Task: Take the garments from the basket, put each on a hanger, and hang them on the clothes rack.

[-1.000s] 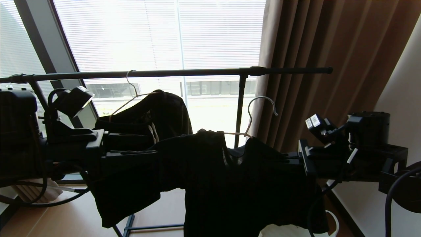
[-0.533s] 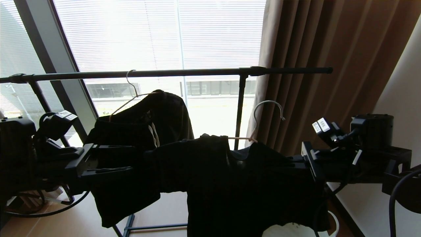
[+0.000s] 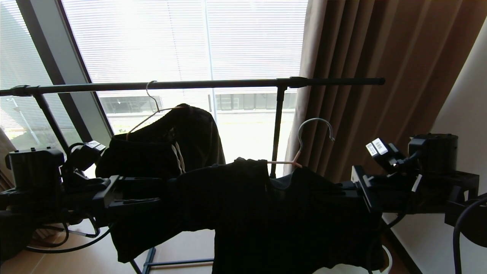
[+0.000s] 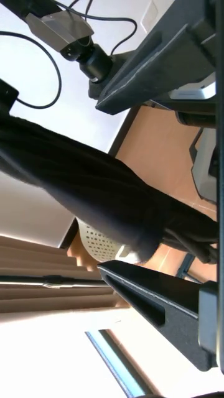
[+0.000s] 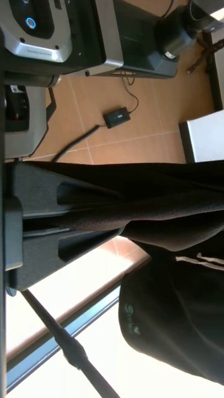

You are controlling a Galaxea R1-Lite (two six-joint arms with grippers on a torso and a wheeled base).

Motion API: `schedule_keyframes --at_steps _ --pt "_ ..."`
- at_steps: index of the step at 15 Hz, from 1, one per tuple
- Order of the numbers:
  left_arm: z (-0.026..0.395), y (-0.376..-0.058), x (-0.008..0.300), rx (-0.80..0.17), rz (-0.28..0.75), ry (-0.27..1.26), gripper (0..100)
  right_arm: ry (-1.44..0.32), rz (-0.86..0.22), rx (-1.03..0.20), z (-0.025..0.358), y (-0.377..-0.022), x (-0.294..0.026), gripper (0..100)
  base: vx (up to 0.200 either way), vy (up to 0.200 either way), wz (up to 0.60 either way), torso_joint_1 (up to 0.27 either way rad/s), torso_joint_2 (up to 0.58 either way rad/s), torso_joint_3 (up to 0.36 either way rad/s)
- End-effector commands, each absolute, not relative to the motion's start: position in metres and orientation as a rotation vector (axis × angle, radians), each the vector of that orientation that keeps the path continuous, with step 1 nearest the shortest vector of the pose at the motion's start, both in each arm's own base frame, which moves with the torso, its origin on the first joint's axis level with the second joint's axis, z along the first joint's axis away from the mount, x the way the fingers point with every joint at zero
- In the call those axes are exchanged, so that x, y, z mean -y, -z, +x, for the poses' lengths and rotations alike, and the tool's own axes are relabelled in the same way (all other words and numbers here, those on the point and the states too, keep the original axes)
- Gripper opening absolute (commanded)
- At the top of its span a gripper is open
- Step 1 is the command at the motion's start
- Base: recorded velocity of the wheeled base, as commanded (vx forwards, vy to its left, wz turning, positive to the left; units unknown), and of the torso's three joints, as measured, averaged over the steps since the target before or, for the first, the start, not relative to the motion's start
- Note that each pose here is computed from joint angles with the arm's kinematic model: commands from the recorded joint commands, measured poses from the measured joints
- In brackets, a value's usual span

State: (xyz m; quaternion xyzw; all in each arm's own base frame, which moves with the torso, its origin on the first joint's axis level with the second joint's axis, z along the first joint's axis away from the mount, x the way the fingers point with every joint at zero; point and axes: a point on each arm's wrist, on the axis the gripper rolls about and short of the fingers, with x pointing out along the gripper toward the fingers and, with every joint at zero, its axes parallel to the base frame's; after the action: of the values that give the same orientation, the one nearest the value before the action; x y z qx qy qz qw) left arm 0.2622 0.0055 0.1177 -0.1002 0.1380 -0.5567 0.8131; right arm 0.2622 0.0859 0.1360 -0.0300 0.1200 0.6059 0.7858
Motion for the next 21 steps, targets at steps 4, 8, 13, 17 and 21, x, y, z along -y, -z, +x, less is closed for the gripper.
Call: schedule_keyframes --at_steps 4,8,13,17,21 --pt "0.2664 -0.1064 0.0009 -0.333 -0.239 1.211 100 -1.367 -0.049 -0.243 0.2566 -0.138 -0.0862 0 0.0 0.0 0.0 0.0 0.0 0.0" --pt "0.2665 -0.1076 0.0 -0.329 -0.236 1.207 100 -1.377 -0.057 -0.237 0.2541 -0.1368 -0.086 0 0.0 0.0 0.0 0.0 0.0 0.0" --pt "0.2665 -0.1053 0.0021 -0.337 -0.24 1.214 100 -1.388 -0.066 -0.231 0.2524 -0.1369 -0.0881 0 0.0 0.0 0.0 0.0 0.0 0.0" --pt "0.2669 -0.1035 0.002 -0.341 -0.243 1.214 0 -1.391 -0.067 -0.225 0.2526 -0.1381 -0.0882 0 0.0 0.0 0.0 0.0 0.0 0.0" --pt "0.2675 -0.1041 0.0008 -0.337 -0.241 1.21 0 -1.39 -0.067 -0.223 0.2535 -0.1387 -0.0884 0 0.0 0.0 0.0 0.0 0.0 0.0"
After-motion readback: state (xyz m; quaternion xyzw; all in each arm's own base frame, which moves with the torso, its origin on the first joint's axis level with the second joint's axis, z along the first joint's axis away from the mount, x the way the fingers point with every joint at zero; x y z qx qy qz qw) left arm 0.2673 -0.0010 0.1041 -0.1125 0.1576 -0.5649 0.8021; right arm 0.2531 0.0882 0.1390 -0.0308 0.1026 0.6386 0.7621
